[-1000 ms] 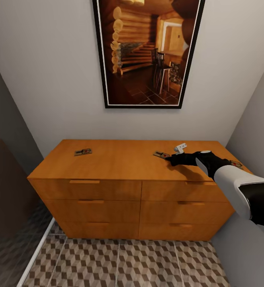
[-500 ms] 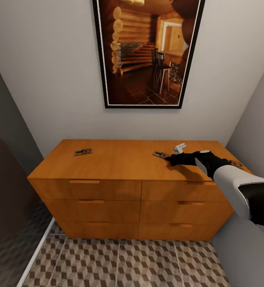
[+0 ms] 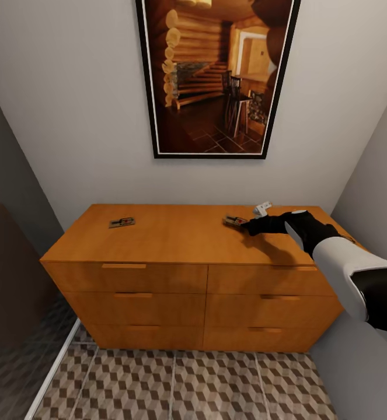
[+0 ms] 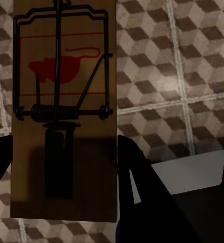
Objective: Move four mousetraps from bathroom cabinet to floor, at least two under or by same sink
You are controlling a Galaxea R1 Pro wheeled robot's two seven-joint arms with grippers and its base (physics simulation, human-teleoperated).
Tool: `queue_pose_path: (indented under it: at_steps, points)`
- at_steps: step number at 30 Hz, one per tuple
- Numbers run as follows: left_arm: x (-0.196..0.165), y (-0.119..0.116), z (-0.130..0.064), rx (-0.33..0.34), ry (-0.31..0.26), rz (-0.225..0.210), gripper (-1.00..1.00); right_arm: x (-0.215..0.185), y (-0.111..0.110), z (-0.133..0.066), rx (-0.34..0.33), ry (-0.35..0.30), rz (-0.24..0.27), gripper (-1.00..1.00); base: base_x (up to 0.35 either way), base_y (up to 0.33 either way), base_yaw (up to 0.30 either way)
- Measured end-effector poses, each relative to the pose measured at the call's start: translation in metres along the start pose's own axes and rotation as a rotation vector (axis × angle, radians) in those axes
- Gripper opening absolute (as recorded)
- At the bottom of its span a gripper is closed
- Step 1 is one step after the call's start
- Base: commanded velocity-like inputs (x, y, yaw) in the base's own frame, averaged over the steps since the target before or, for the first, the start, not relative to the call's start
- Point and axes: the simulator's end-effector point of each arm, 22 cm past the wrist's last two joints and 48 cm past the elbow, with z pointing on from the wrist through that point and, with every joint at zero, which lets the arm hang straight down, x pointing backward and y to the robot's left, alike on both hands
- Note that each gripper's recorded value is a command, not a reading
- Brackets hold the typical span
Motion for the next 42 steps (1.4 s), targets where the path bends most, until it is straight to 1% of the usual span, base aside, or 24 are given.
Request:
queue_pose_path:
  at_steps: [5,8,14,18,42]
  points:
    - [0.0,0.0,0.0,0.0,0.0,0.0,-1.0,-0.022,0.002,-0.004,0.003,-0.025,-0.019,-1.0,0.0,0.0,0.0]
    - [0.0,0.0,0.0,0.0,0.0,0.0,-1.0,-0.027,0.003,-0.006,0.004,-0.02,-0.014,-1.0,0.0,0.0,0.0]
    - [0.0,0.0,0.0,0.0,0.0,0.0,-1.0,-0.05,0.006,-0.013,0.009,-0.03,-0.017,-1.0,-0.001,0.001,0.0]
    - [0.0,0.0,0.0,0.0,0.0,0.0,-1.0,-0.061,0.009,-0.018,0.011,-0.028,-0.012,-1.0,-0.133,0.092,0.0]
    - [0.0,0.0,0.0,0.0,0.0,0.0,-1.0,-0.059,0.006,-0.019,0.018,-0.017,-0.005,-1.0,-0.248,0.18,0.0]
